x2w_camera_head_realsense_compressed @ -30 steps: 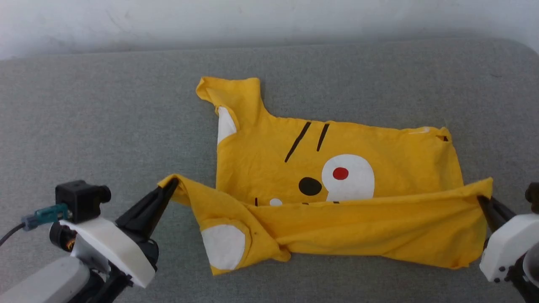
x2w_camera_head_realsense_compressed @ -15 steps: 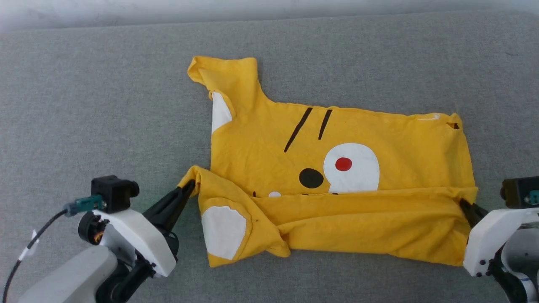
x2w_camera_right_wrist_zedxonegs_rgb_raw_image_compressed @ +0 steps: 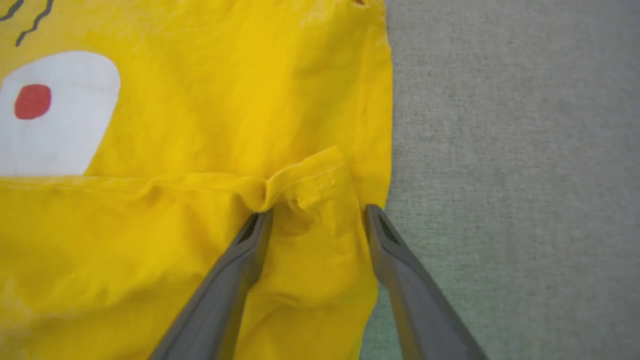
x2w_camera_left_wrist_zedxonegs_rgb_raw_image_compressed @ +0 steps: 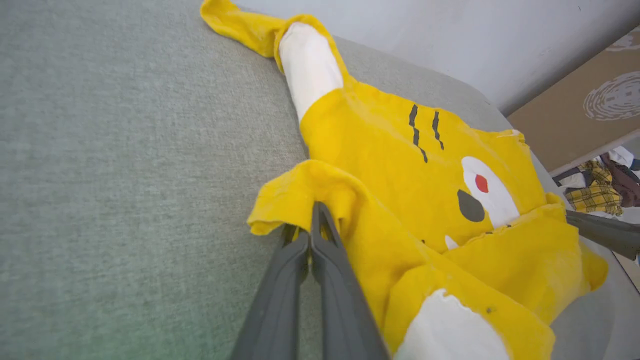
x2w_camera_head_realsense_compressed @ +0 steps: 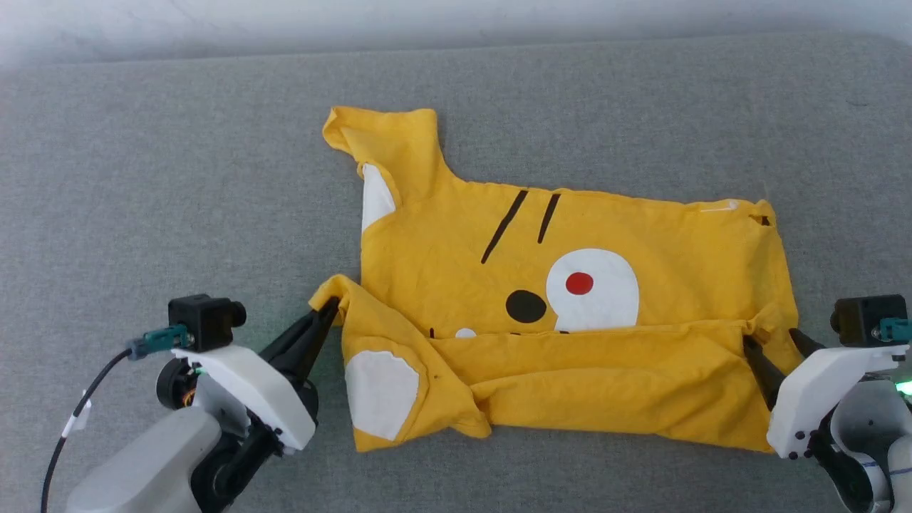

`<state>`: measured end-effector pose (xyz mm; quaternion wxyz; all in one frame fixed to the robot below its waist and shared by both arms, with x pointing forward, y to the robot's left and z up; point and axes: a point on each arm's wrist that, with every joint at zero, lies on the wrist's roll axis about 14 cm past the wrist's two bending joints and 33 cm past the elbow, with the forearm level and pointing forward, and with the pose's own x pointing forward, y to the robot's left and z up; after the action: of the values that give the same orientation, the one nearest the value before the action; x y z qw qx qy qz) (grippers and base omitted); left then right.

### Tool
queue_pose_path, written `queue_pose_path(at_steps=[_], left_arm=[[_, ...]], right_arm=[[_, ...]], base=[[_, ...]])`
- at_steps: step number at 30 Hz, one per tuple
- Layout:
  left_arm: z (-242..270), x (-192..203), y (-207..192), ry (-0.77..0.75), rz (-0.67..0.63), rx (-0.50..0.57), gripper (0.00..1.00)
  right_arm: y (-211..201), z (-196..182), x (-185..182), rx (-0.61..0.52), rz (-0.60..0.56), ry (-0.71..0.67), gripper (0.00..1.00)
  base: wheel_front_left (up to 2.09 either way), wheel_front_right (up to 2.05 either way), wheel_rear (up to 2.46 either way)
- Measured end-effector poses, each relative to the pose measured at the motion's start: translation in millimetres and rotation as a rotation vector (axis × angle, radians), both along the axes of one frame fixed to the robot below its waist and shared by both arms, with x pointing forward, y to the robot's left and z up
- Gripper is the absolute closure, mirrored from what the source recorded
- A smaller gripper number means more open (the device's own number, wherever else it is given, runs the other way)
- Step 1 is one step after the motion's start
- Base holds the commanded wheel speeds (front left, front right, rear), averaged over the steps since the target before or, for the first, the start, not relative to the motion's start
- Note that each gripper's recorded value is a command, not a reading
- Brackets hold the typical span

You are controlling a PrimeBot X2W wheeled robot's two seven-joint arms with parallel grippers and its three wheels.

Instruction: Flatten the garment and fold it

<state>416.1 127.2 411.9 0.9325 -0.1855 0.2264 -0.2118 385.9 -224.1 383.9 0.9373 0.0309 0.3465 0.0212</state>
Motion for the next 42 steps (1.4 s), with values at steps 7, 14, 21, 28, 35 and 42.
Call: queue_pose_path(at_steps=[7, 14, 21, 28, 35, 42], left_arm=[[31, 2, 7, -0.082, 0.072, -0.065, 0.00], [82, 2, 43, -0.289, 0.229, 0.019, 0.00], [111, -30, 54, -0.475, 0.341, 0.165, 0.00], [101, -67, 51, -0.470, 0.417, 0.207, 0.00], [85, -84, 48, -0.416, 0.424, 0.194, 0.00], [72, -77, 22, -0.251, 0.280, 0.135, 0.00]], right_arm=[[-4, 35, 6, 0.011, -0.024, -0.150, 0.00], [-15, 76, -5, -0.047, -0.090, -0.360, 0.00], [-15, 96, -22, -0.135, -0.105, -0.496, 0.00], [-28, 104, -42, -0.153, -0.148, -0.584, 0.00], [-36, 96, -53, -0.145, -0.177, -0.577, 0.00], [-31, 92, -48, -0.137, -0.162, -0.566, 0.00]], base=[[0.00, 0.00, 0.00], [0.00, 0.00, 0.00], [0.00, 0.00, 0.00], [0.00, 0.00, 0.00], [0.00, 0.00, 0.00], [0.00, 0.00, 0.00]])
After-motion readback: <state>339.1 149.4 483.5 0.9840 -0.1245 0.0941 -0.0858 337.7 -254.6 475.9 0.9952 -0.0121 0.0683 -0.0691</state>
